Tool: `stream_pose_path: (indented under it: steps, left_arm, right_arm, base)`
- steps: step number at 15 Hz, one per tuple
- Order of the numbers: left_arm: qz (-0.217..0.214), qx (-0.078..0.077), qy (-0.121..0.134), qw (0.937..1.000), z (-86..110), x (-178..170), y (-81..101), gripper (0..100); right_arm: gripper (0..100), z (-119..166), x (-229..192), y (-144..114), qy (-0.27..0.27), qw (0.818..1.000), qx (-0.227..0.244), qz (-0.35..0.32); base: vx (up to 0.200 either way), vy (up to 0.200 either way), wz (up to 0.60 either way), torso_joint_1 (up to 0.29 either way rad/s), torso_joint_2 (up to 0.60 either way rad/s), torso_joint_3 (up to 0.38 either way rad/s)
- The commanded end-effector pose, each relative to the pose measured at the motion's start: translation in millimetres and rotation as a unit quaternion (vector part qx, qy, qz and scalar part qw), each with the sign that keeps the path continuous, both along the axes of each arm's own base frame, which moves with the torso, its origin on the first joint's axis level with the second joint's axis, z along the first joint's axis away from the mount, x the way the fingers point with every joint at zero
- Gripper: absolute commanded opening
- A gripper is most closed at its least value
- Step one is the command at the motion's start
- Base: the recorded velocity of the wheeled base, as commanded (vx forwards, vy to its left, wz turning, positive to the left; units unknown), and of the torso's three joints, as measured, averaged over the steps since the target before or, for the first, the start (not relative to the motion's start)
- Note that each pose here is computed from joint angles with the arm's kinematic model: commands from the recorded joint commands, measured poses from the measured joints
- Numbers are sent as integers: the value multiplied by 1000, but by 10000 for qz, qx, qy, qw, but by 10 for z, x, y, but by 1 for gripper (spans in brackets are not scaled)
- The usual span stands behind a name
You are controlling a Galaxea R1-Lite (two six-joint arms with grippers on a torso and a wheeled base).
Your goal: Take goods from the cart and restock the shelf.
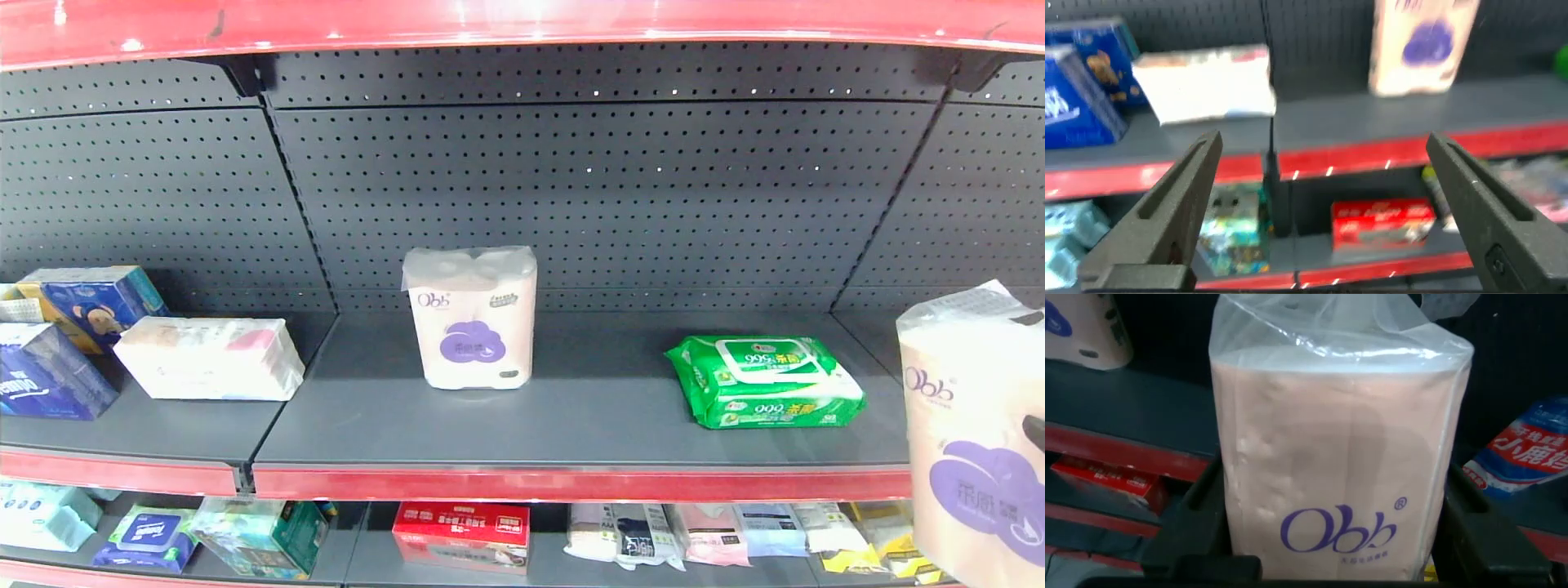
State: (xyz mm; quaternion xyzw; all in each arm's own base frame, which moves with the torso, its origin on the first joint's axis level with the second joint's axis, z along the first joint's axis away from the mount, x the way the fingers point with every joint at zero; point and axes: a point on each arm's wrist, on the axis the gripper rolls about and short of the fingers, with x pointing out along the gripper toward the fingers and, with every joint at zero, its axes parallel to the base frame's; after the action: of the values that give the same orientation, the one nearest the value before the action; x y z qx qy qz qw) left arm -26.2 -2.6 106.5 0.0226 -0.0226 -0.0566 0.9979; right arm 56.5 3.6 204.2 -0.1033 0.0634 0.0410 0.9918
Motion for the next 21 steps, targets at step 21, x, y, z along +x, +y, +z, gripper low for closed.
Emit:
stream_pose_path:
  steps: [21]
  left_arm:
    - [-1531, -154, 1847, 9707, 222, 2264, 154, 100]
  right_arm:
    - [0, 36, 111, -74, 216, 9978, -1, -628]
  base:
    - [0, 0, 0, 0, 0, 0]
